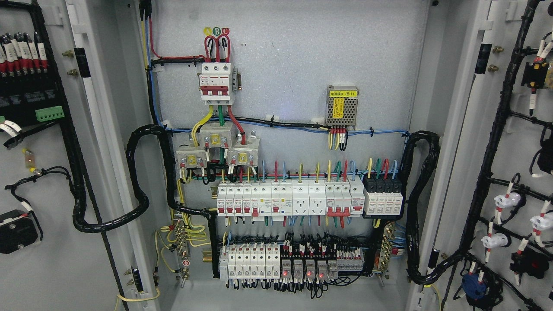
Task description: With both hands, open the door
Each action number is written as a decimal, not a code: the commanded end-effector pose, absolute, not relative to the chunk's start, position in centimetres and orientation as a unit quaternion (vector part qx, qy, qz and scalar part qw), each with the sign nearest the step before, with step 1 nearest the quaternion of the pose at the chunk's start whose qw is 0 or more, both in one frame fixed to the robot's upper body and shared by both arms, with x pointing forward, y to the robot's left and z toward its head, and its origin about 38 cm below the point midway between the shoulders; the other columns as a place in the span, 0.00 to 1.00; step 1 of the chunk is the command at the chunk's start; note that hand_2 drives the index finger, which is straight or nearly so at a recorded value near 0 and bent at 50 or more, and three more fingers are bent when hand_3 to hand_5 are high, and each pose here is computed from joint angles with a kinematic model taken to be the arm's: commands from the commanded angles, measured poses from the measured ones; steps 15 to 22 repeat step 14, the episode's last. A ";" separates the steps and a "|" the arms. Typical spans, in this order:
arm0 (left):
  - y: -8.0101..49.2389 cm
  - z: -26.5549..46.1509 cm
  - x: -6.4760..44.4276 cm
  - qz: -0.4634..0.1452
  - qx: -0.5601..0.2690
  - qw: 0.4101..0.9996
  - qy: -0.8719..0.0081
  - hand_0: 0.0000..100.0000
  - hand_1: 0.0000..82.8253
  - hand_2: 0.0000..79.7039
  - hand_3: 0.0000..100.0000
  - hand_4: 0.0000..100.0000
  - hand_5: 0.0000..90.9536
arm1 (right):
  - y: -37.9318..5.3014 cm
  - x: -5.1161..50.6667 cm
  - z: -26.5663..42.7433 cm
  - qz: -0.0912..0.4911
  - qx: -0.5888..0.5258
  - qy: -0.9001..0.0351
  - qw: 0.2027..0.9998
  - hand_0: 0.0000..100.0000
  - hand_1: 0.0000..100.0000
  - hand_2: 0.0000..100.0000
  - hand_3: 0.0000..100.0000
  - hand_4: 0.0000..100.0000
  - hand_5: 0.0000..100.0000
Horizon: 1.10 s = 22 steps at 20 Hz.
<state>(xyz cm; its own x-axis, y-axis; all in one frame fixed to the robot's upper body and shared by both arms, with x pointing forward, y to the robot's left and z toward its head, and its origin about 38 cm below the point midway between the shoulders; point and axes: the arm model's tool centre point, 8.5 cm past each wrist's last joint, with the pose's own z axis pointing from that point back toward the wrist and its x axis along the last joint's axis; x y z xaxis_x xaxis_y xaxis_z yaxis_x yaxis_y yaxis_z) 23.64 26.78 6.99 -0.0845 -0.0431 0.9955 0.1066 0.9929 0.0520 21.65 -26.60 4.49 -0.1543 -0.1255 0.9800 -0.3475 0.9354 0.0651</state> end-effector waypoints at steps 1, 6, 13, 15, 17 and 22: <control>25.7 6.6 23.8 -0.052 -0.035 0.672 -0.738 0.29 0.00 0.04 0.03 0.03 0.00 | -20.6 22.1 2.4 0.064 0.188 -0.741 0.642 0.22 0.00 0.00 0.00 0.00 0.00; 26.7 6.4 23.9 -0.051 -0.023 0.674 -0.736 0.29 0.00 0.04 0.03 0.03 0.00 | -19.4 22.4 2.2 0.066 0.196 -0.737 0.643 0.22 0.00 0.00 0.00 0.00 0.00; 27.1 6.1 23.8 -0.045 -0.017 0.677 -0.734 0.29 0.00 0.04 0.03 0.03 0.00 | -18.2 22.7 2.4 0.070 0.200 -0.739 0.639 0.22 0.00 0.00 0.00 0.00 0.00; 27.1 6.1 23.8 -0.045 -0.017 0.677 -0.734 0.29 0.00 0.04 0.03 0.03 0.00 | -18.2 22.7 2.4 0.070 0.200 -0.739 0.639 0.22 0.00 0.00 0.00 0.00 0.00; 27.1 6.1 23.8 -0.045 -0.017 0.677 -0.734 0.29 0.00 0.04 0.03 0.03 0.00 | -18.2 22.7 2.4 0.070 0.200 -0.739 0.639 0.22 0.00 0.00 0.00 0.00 0.00; 27.1 6.1 23.8 -0.045 -0.017 0.677 -0.734 0.29 0.00 0.04 0.03 0.03 0.00 | -18.2 22.7 2.4 0.070 0.200 -0.739 0.639 0.22 0.00 0.00 0.00 0.00 0.00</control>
